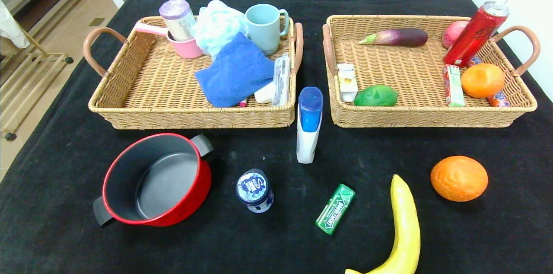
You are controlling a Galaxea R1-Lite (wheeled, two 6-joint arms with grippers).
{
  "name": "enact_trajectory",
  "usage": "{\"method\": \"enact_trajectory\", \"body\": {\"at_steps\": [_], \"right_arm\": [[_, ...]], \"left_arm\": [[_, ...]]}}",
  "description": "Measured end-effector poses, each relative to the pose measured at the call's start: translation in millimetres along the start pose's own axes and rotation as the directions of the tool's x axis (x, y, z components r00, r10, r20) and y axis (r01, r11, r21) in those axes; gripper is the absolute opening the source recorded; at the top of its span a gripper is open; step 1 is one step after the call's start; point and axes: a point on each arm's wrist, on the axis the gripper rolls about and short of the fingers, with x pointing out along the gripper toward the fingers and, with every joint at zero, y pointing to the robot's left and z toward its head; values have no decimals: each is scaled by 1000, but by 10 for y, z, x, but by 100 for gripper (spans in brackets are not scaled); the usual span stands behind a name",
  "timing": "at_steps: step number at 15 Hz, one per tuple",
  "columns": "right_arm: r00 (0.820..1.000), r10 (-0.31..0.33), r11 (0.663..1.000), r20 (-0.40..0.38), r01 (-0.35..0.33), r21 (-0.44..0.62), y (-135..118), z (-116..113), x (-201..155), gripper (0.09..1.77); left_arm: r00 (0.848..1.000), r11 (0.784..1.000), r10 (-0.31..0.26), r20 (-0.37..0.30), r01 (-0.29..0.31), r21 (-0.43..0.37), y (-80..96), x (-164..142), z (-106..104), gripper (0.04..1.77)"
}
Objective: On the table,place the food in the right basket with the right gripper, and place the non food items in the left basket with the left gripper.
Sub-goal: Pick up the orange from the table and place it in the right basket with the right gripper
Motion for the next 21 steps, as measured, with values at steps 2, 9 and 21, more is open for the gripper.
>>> {"method": "enact_trajectory", "body": {"at_steps": [2,9,21], "right_arm": [[998,23,999,50,-25,43,7,160,-47,171],[983,123,988,133,-134,78,31,900,-92,171],[915,403,914,-11,-403,42,137,1676,497,171]], "left_arm": [[999,1000,-12,40,13,-16,-3,-28,106,172],[967,972,-232,108,233,2,-41,-32,855,172],[819,810,-569,-67,573,125,-246,756,1752,172]]}}
